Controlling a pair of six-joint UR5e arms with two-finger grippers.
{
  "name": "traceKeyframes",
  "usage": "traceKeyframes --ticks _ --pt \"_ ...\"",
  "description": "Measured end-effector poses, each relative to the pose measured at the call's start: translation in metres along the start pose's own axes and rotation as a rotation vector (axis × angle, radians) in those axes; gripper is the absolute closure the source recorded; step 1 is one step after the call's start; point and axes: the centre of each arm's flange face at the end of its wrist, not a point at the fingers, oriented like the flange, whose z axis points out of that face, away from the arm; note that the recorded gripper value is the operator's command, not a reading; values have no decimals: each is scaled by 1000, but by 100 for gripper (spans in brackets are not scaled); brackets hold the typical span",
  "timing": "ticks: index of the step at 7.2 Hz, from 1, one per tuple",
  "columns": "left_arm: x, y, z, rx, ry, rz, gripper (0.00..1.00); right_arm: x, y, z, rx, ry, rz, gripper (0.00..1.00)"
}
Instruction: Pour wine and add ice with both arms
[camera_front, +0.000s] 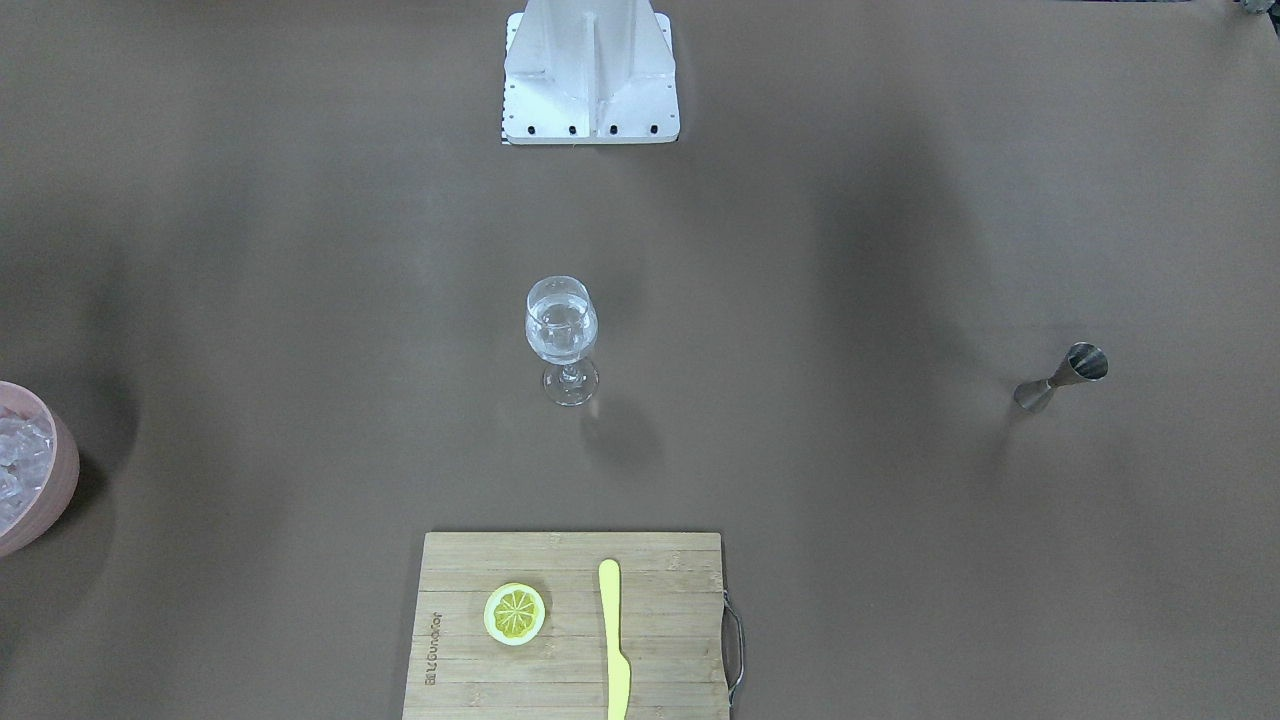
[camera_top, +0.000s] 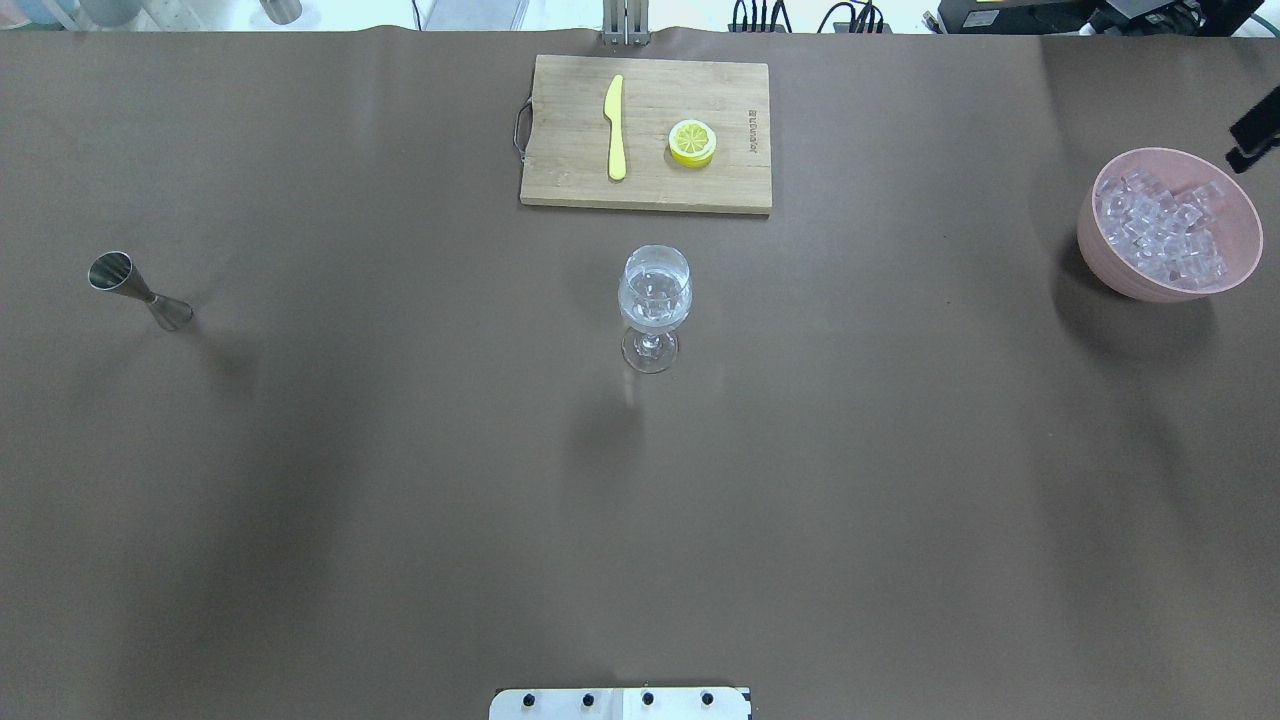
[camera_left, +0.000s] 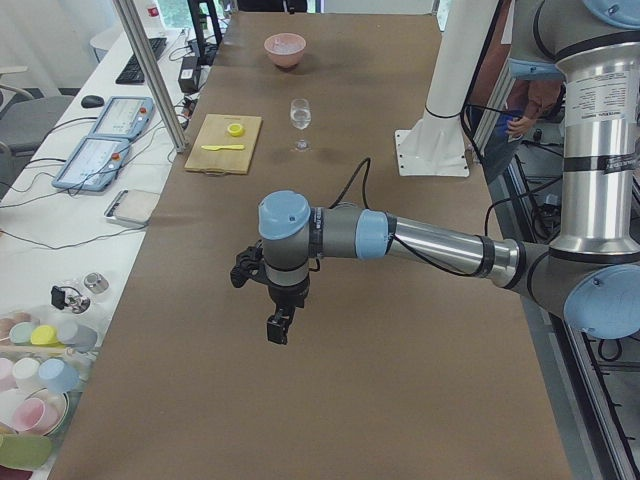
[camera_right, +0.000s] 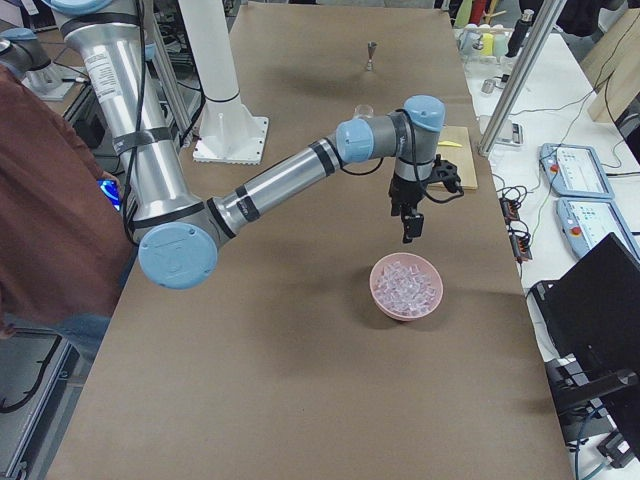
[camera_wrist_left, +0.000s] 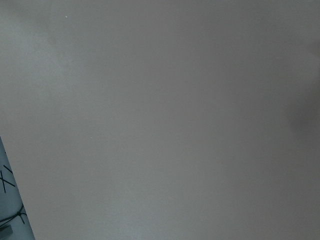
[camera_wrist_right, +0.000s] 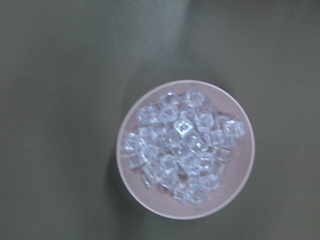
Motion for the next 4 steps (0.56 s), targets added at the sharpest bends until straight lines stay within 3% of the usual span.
traceKeyframes --ticks 2,4 --pt "-6 7 15 -6 78 -133 1 81 50 25 -52 -26 20 0" --pt "-9 21 20 -6 116 -184 1 128 102 59 -49 -34 41 0"
